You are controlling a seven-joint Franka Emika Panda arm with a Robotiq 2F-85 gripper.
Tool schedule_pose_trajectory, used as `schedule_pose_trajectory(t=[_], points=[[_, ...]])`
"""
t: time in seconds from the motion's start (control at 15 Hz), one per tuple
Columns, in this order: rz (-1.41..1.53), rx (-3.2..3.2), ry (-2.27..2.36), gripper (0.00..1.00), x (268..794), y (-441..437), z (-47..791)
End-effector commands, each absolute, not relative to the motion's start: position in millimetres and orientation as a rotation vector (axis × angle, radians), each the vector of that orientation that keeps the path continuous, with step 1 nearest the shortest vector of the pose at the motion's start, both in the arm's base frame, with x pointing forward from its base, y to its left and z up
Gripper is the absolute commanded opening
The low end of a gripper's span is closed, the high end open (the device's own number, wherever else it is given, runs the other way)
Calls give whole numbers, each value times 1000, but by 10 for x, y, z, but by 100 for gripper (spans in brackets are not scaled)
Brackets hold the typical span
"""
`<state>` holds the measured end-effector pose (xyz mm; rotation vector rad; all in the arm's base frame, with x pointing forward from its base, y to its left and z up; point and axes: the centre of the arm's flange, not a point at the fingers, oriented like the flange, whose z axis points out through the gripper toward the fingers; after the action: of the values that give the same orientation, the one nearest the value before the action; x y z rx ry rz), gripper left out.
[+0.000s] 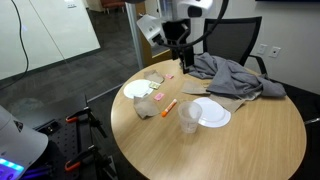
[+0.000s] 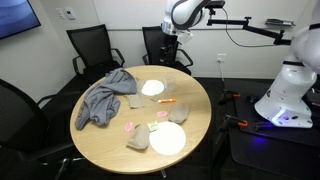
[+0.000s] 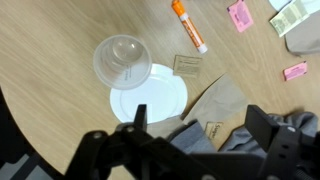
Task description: Take the marker from the cup, set it on the table, shift the cup to the right, and then return the marker to the cup
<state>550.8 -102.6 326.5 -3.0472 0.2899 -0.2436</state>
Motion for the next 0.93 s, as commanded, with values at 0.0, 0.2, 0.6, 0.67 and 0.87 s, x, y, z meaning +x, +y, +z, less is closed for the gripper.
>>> schedule_pose_trajectory(t=[0.0,0.2,0.6,0.67,0.87], points=[[-179,-3050,-4,100,5525,-807,3382],[-185,-3026,-229,100,5523,-654,3345],[-190,-2973,-528,100,5444,-457,3155],[-177,-2971,-557,100,5432,-426,3102],[-133,-2968,-603,100,5404,-283,2926]])
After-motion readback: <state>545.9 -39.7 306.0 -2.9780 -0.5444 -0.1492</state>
